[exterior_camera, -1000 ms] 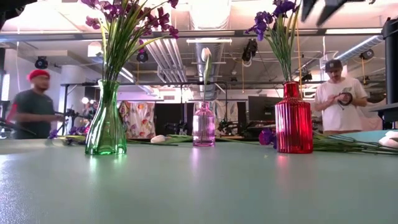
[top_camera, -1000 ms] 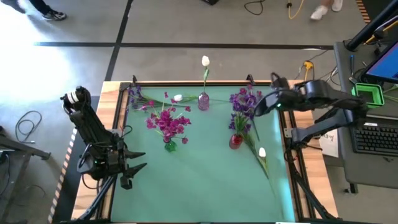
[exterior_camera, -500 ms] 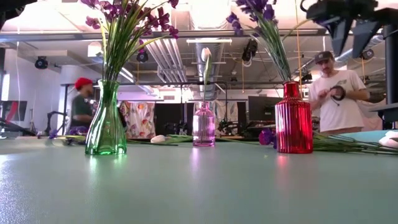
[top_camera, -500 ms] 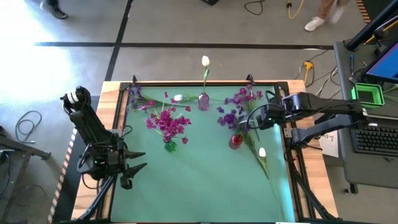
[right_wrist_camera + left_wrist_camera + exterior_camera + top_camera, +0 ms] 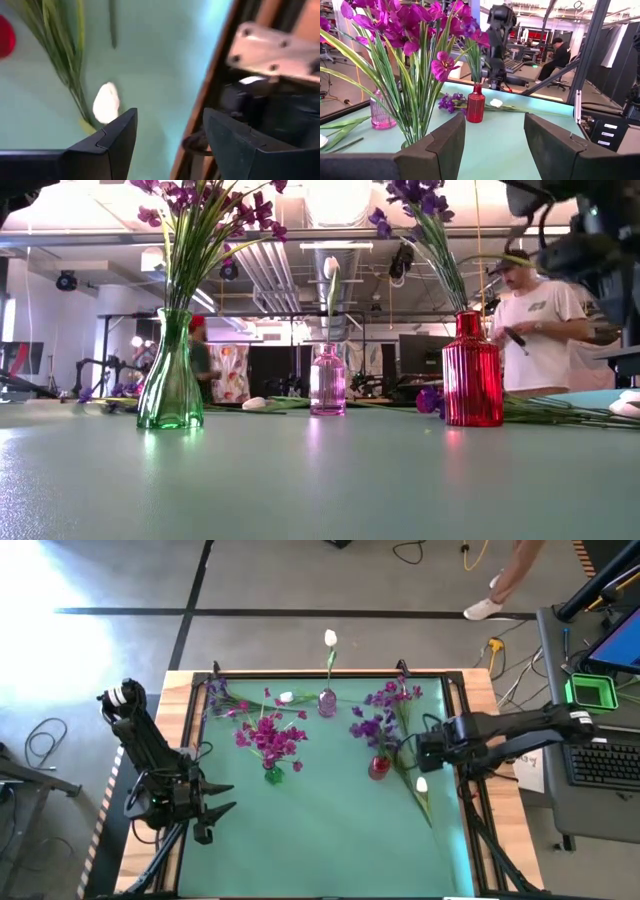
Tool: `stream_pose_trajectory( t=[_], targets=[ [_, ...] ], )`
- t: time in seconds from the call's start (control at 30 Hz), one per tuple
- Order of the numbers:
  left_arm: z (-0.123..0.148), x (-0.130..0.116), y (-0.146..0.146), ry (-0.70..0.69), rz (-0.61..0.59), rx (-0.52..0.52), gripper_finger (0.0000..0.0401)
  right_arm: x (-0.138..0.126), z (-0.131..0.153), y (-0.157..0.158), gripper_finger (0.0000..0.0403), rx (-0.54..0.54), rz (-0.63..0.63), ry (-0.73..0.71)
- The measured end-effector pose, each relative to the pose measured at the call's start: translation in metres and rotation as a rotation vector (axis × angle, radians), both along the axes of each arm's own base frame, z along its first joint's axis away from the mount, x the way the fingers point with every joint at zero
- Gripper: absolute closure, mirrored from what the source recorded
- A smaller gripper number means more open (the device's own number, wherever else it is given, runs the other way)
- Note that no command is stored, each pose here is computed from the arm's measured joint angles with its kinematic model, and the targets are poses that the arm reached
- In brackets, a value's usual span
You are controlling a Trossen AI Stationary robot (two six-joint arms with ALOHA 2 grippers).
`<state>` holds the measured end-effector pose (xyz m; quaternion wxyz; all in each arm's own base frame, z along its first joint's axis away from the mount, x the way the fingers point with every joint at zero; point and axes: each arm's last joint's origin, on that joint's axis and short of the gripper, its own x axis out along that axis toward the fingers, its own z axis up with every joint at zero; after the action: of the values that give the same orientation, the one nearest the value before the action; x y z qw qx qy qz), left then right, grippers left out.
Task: Sort flowers into vase by color
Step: Put the bottom white tulip into the purple flower vase
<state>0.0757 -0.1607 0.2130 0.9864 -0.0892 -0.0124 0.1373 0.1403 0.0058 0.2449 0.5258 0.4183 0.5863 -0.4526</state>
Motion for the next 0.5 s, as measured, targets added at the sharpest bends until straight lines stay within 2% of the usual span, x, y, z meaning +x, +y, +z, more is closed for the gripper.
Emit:
stream_pose_trajectory(
  t=[0.27, 0.43, 0.5],
  targets=[
    [0.0, 0.0, 0.0, 0.0, 0.0, 0.001, 0.0209, 0.005, -0.037, 0.017, 0.0184, 0.138, 0.009, -0.061],
    [0.0, 0.0, 0.0, 0.001, 0.0, 0.002, 0.0209, 0.005, -0.042, 0.034, 0.0184, 0.207, 0.104, -0.046],
    [0.0, 0.0, 0.0, 0.002, 0.0, 0.006, 0.0209, 0.008, -0.042, 0.044, 0.0184, 0.265, 0.135, -0.057]
  ],
)
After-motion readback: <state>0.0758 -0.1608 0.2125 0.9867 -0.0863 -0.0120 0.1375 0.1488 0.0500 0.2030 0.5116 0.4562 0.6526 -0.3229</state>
